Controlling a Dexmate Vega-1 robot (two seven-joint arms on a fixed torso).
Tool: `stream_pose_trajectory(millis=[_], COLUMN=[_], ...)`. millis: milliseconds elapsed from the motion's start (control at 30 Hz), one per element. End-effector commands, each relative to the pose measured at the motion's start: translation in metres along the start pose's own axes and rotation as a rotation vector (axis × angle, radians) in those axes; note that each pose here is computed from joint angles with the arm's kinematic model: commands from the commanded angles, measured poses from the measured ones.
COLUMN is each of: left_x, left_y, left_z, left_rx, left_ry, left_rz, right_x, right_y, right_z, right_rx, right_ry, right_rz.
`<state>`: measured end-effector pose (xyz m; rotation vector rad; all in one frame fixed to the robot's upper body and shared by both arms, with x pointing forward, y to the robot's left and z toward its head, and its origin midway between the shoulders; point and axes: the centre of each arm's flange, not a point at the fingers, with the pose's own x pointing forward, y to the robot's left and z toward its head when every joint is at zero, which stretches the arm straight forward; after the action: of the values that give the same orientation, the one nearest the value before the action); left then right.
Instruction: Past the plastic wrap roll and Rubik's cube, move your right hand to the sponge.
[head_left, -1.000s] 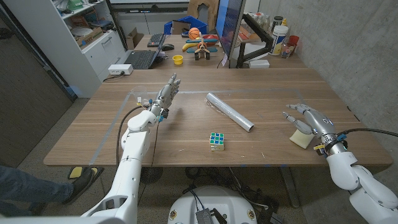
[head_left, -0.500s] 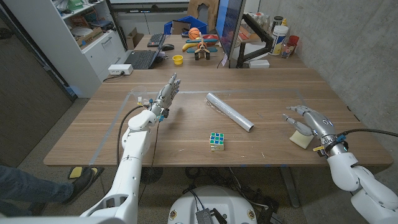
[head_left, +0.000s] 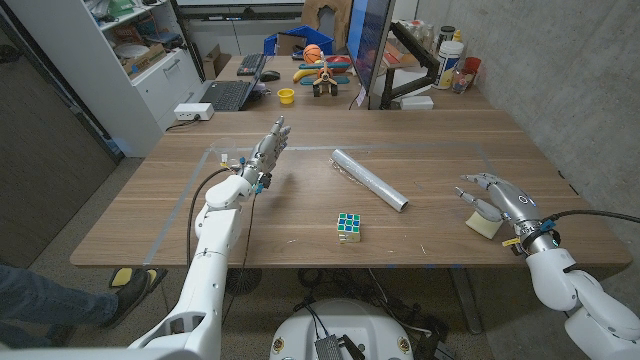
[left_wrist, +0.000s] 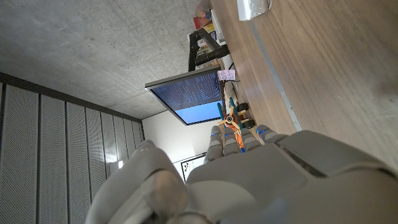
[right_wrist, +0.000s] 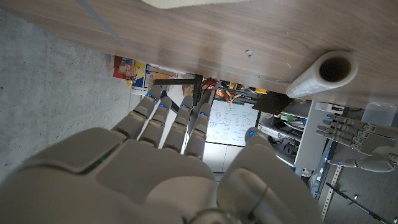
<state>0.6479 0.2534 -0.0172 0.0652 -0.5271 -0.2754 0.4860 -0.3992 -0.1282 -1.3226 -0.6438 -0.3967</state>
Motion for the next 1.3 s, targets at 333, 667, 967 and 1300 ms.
stream_pose_trajectory(millis=[333, 667, 967, 1300], left_x=[0.000, -0.001, -0.002, -0.002], left_y=[0.001, 0.001, 0.002, 0.003], left_z=[0.005, 0.005, 0.004, 0.004], left_rx=[0.011, 0.010, 0.008, 0.011], left_ry=[-0.002, 0.001, 0.001, 0.004], left_rz=[-0.004, -0.006, -0.006, -0.008], right_x=[-0.010, -0.012, -0.014, -0.018], right_y=[0.006, 0.010, 0.017, 0.022], right_z=[-0.001, 0.002, 0.005, 0.005], right_rx=[-0.016, -0.021, -0.023, -0.019], right_ry=[0.035, 0.036, 0.033, 0.050], right_rz=[0.018, 0.032, 0.054, 0.053])
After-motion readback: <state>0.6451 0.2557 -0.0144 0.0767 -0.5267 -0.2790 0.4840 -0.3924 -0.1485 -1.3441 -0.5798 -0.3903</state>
